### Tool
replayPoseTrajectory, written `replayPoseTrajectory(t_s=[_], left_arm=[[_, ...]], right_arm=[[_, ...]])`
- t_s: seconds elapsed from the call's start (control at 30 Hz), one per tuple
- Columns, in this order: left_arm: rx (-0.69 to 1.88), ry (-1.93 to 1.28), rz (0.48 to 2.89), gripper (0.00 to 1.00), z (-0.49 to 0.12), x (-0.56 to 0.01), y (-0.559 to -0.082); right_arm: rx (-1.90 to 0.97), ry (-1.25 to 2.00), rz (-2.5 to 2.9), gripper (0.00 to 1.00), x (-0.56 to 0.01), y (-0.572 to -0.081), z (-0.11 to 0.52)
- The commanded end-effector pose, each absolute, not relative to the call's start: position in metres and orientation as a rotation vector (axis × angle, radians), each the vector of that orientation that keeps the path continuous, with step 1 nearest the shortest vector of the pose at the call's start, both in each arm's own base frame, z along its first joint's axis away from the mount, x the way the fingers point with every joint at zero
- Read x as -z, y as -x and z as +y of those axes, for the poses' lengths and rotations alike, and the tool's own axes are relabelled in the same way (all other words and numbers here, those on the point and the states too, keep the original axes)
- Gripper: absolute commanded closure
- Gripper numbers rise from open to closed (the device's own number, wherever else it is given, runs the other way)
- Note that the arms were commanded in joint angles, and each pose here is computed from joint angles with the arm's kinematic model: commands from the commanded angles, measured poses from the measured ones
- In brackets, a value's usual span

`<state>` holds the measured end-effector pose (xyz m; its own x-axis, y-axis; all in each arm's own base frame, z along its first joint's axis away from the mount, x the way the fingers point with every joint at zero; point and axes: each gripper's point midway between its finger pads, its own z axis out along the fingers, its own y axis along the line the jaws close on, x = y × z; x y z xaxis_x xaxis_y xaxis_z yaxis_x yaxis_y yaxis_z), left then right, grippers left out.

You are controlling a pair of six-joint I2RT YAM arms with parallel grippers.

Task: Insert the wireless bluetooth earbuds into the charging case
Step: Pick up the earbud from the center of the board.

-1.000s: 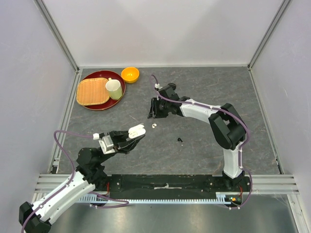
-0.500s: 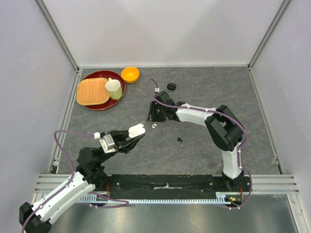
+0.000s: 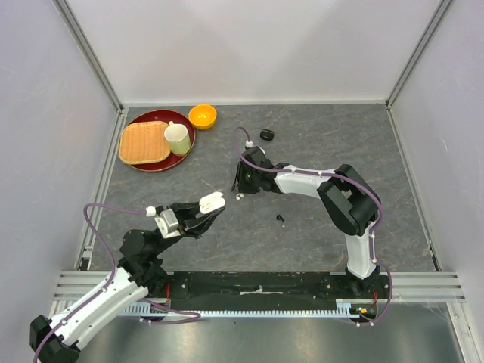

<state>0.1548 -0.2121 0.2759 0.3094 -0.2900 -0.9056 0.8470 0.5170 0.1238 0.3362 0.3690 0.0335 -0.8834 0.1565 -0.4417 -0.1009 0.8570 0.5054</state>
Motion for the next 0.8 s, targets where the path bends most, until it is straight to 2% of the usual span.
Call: replayPoseTrajectory(t_s=[0.0, 0.5, 0.77], left_arm=[[0.787, -0.67, 0.955, 0.98, -0.208, -0.28, -0.158], [0.785, -0.664, 0.962, 0.98, -0.208, -0.279, -0.16], [0.78, -0.664, 0.96, 0.98, -0.208, -0.28, -0.16]], right_arm=[[-0.757, -0.039, 2.519, 0.6, -0.046, -0.334, 0.372], [-0.785, 0.22, 2.467, 0.6, -0.073, -0.324, 0.4], [-0.691, 0.061, 2.463, 0.61, -0.067, -0.33, 0.385]])
